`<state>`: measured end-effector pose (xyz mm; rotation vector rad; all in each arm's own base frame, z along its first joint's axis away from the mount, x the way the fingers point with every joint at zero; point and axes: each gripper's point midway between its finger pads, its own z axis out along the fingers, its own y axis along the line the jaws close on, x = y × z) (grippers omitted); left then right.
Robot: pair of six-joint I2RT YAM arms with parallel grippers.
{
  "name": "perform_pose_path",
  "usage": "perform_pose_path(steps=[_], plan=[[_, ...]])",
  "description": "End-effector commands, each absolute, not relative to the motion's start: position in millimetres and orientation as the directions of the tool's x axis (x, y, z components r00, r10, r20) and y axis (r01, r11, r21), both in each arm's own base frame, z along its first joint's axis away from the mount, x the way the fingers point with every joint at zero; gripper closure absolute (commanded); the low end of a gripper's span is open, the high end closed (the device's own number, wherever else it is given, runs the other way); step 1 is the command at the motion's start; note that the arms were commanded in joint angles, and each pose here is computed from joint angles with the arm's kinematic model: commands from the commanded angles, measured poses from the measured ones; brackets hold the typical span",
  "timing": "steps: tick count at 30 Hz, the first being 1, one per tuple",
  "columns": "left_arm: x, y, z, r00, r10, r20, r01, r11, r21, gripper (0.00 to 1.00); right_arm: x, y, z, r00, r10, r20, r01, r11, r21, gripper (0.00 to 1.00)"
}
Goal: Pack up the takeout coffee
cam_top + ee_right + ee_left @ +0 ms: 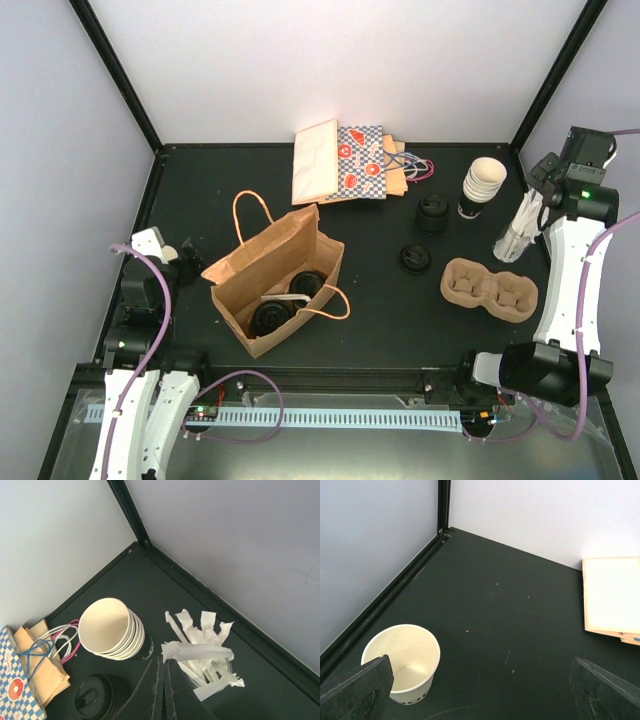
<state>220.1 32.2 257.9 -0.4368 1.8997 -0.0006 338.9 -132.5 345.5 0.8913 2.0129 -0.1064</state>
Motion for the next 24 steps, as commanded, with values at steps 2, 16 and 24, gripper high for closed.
perform_pose_path(steps=[2, 16, 24], plan=[[222.8, 29.9, 262.4, -0.288, -0.289, -0.913, -0.282, 0.937, -0.208, 0.01, 340.1, -117.5, 346.3, -0.362, 0.585, -0.726, 0.583, 0.75, 0.313, 0.99], [223.6, 29.4, 262.5, -0.29, -0.287, -0.913, -0.278, 0.938, -0.206, 0.01, 326.1, -104.7, 376.2, -0.35, 0.544, -0.762, 0.514, 0.792, 0.329, 0.99], [223.7, 29.5, 262.4, -0.29, -0.288, -0.913, -0.279, 0.938, -0.207, 0.01, 331.4, -103.8, 364.9, -0.372, 0.545, -0.751, 0.508, 0.797, 0.327, 0.99]])
